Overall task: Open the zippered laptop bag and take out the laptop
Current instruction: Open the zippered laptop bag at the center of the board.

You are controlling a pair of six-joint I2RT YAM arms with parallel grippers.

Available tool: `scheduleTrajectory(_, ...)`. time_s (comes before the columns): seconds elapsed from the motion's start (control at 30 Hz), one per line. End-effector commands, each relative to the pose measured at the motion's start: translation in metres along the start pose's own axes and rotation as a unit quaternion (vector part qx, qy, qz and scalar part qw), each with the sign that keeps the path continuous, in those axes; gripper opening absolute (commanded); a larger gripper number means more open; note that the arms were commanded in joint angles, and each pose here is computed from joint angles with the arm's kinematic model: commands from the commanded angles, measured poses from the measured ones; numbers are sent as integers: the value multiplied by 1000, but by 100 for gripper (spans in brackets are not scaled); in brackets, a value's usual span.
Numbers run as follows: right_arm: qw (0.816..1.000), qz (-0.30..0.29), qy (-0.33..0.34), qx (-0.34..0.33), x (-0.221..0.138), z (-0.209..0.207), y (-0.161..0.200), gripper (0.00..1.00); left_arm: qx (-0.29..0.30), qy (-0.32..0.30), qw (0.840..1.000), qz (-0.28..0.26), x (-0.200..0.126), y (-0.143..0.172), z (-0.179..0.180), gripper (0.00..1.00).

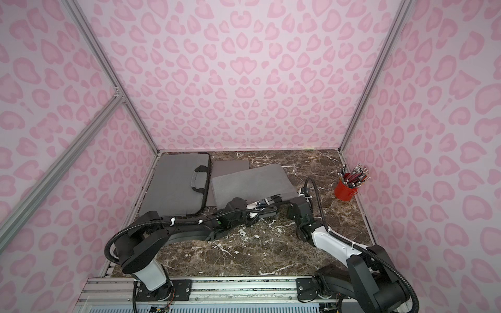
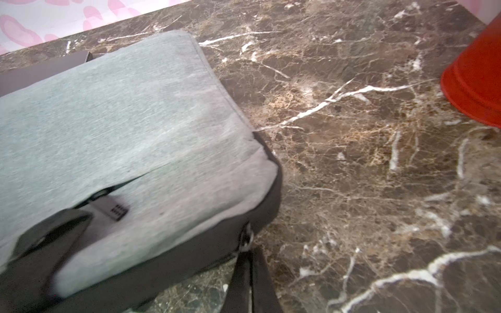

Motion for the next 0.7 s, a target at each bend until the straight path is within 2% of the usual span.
scheduleTrajectory(0.0,999,-21,29,18,0,-11,-6,0,0,-19,1000,-4,-10,-2,9,1)
scheduleTrajectory(0.13,999,-28,24,27,-1,-13,-13,0,6,-11,1000,-12,-23,-3,10,1)
scheduleTrajectory(0.4,999,-34,-14,25,4,-10,-23,0,26,47,998,-32,-48,-2,2,1)
scheduleTrajectory(0.53,999,-31,-32,26,9,-9,-27,0,41,91,995,-21,-63,5,-9,1)
scheduleTrajectory(0.67,998,-29,-50,14,10,-3,-28,0,37,80,996,-3,-64,11,-6,1)
Point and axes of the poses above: each gripper's point midway between its finger pads, its own x axis out along the fingers, its own z axis along the line the jaws close on, y = z × x, the point moved 5 cm from there along -x, back along the fingers, and after that the axes turned 2 degrees about -x, right-handed, at the moved point
